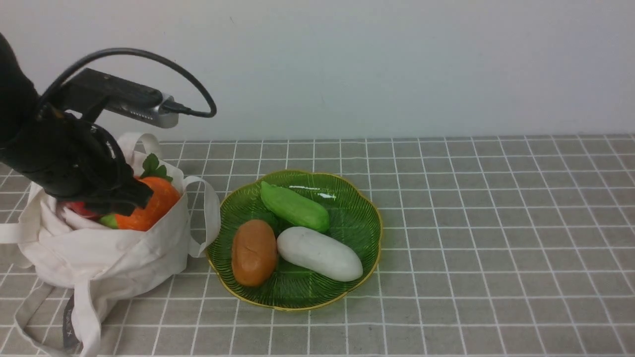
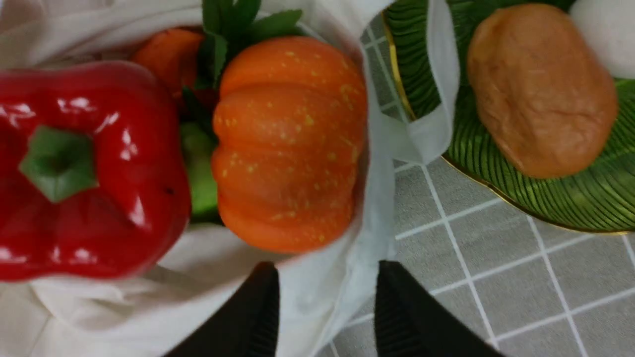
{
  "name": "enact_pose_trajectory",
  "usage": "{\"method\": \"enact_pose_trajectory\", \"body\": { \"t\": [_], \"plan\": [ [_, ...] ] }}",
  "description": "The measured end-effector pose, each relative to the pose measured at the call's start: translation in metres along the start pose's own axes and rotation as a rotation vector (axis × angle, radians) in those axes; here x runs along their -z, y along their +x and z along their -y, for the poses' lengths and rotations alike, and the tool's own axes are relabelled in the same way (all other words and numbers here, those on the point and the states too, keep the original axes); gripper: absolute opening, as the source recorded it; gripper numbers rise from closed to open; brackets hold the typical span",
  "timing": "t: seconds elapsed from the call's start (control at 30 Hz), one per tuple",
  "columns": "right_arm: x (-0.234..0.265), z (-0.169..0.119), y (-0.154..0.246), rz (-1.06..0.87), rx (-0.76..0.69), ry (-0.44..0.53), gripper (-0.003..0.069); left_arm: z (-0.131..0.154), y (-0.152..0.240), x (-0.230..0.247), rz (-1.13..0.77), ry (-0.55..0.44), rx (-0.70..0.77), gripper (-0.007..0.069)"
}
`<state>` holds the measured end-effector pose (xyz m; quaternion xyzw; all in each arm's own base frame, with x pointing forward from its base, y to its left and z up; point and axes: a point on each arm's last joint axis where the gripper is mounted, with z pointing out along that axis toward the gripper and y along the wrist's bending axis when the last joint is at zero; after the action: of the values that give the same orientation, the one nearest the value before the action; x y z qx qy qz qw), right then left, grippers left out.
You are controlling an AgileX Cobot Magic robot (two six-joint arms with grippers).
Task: Take vegetables from bag on grey coffee tablecloth place on plate.
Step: 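Reach into the cloth bag and grasp the pumpkin with the left gripper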
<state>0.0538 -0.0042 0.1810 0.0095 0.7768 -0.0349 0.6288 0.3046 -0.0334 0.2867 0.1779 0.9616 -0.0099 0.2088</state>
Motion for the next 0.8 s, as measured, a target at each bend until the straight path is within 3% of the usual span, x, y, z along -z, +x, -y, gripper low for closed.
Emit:
{"method": "enact_pose_trajectory", "body": {
  "t": [0.23,0.8],
  "plan": [
    [0.0,0.0,0.0,0.0,0.0,0.0,-0.0013,-0.007,-0.016,-0.025,0.045,-0.029,-0.007,0.0477],
    [0.0,0.0,0.0,0.0,0.0,0.0,-0.0013,-0.011,-0.021,-0.058,0.03,-0.034,-0.01,0.0502]
  ]
}}
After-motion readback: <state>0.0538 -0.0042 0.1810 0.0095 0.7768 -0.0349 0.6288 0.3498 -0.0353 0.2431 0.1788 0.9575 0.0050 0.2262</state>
